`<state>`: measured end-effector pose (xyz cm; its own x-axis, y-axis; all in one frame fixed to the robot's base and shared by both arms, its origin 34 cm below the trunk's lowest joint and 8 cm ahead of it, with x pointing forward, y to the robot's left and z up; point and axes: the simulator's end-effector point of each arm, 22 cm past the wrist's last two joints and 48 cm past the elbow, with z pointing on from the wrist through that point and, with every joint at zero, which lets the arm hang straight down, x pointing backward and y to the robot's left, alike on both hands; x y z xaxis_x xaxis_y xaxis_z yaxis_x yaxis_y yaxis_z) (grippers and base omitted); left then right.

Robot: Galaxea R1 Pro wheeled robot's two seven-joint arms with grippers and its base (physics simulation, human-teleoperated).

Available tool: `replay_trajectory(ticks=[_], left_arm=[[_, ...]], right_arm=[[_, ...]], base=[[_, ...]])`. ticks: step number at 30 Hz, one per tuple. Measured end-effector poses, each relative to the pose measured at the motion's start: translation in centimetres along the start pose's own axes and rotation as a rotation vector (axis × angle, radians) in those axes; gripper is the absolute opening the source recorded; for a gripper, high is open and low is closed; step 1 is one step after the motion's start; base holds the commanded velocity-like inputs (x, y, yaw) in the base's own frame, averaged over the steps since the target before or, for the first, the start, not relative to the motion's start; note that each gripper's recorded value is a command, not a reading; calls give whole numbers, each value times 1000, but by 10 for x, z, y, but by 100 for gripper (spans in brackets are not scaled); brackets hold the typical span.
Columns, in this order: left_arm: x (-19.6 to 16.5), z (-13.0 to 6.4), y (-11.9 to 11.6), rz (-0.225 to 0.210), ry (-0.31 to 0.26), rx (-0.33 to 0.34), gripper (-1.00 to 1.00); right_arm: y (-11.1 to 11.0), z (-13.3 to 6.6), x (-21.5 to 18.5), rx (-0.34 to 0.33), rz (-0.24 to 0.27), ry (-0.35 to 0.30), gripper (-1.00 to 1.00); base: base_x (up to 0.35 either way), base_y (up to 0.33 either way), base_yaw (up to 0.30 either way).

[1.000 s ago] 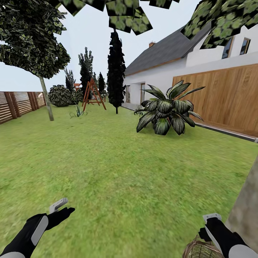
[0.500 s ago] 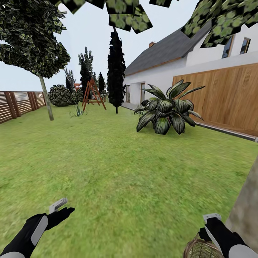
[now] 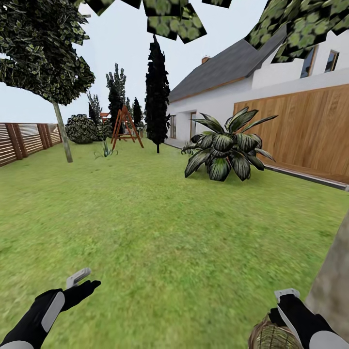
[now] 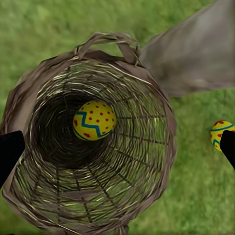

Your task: Take the three Easter eggs out of the wicker basket on the lawn in the garden, then place them on the lawn next to a single tree (choose any tree) so that all three eggs are next to the same tree and none are left in the basket.

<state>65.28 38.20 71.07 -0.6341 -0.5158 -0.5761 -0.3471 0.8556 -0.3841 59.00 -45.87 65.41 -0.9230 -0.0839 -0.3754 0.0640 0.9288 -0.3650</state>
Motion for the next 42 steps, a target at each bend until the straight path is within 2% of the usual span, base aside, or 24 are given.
replay_trajectory(ticks=[42], left_arm=[[49, 51, 29, 5, 2, 2, 100]], right_arm=[[25, 62, 34, 4, 1, -1, 100]], base=[[0, 0, 0]])
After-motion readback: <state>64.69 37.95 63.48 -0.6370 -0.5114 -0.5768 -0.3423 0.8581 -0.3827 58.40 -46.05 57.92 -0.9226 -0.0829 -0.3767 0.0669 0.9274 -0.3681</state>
